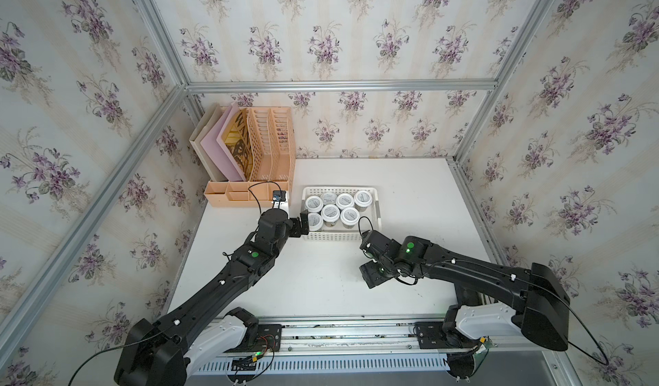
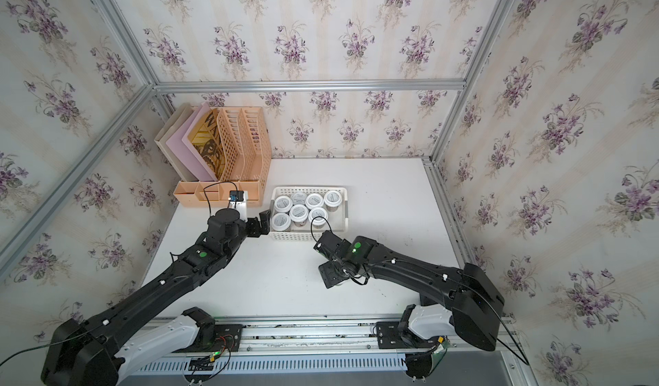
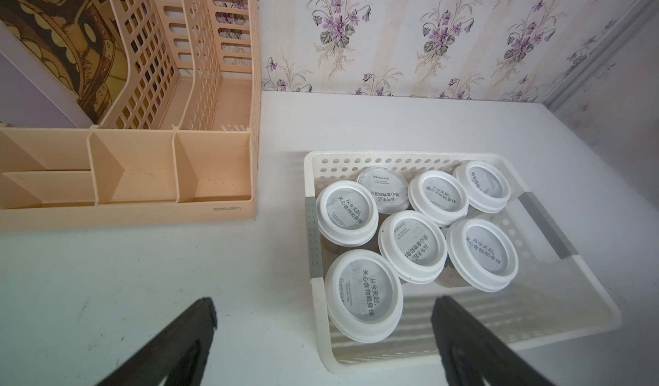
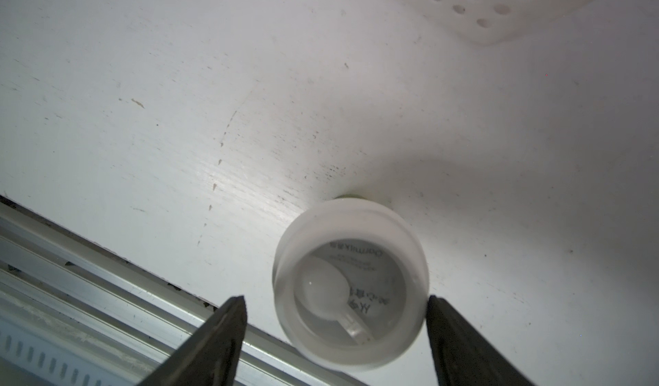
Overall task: Put the yogurt in the basket
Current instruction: Pick up the yogurt from the center of the board.
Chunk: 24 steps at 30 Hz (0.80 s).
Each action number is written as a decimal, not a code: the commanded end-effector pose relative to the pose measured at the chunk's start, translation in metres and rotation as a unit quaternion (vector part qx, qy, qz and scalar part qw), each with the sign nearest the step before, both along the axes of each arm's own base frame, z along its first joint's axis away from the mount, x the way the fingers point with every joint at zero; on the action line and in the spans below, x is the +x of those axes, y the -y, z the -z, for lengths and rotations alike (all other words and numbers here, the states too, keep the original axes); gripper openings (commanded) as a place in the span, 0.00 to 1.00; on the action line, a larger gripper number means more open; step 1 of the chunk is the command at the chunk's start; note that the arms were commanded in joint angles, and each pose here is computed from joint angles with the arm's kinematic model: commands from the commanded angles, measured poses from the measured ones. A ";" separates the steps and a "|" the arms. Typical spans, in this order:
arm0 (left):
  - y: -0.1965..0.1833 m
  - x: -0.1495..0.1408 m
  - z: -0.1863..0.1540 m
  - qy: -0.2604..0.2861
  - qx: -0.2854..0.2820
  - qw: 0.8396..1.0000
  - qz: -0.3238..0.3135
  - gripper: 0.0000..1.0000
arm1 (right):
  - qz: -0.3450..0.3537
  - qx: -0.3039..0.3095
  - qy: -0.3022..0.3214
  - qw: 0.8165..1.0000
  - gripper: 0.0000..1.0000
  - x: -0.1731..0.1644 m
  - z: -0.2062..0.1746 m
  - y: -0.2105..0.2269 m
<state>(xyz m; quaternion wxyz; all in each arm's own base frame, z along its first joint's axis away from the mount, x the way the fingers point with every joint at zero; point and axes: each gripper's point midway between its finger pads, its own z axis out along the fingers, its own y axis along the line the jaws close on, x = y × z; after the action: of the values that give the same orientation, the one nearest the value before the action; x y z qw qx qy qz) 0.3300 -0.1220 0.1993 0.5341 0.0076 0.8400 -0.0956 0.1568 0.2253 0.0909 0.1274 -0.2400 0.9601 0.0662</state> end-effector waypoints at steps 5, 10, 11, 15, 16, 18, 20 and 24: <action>0.002 0.002 -0.007 0.009 -0.008 1.000 0.002 0.98 | 0.001 -0.003 0.001 1.000 0.83 0.000 0.002 0.001; 0.002 0.001 -0.007 0.009 -0.008 1.000 0.002 0.98 | 0.002 -0.005 0.000 1.000 0.81 0.000 0.005 0.003; 0.001 0.001 -0.006 0.008 -0.008 1.000 0.001 0.98 | 0.003 -0.005 -0.001 1.000 0.81 -0.001 0.005 0.003; 0.002 0.001 -0.007 0.009 -0.009 1.000 0.002 0.98 | 0.004 -0.004 -0.001 1.000 0.80 0.000 0.008 0.003; 0.001 0.001 -0.007 0.010 -0.009 1.000 0.001 0.98 | 0.004 -0.005 -0.001 1.000 0.79 0.000 0.008 0.003; 0.002 0.001 -0.007 0.010 -0.009 1.000 0.002 0.99 | 0.004 -0.006 -0.002 1.000 0.79 0.000 0.009 0.003; 0.001 0.001 -0.007 0.010 -0.008 1.000 0.001 0.99 | 0.004 -0.005 -0.001 1.000 0.78 0.000 0.008 0.002; 0.002 0.001 -0.006 0.009 -0.008 1.000 0.002 0.99 | 0.005 -0.006 0.003 1.000 0.78 0.002 0.007 0.002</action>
<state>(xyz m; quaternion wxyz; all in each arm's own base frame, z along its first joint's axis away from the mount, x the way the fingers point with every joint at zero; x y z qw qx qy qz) 0.3296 -0.1218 0.2011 0.5361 0.0072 0.8386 -0.0966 0.1559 0.2219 0.0822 0.1234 -0.2390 0.9613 0.0595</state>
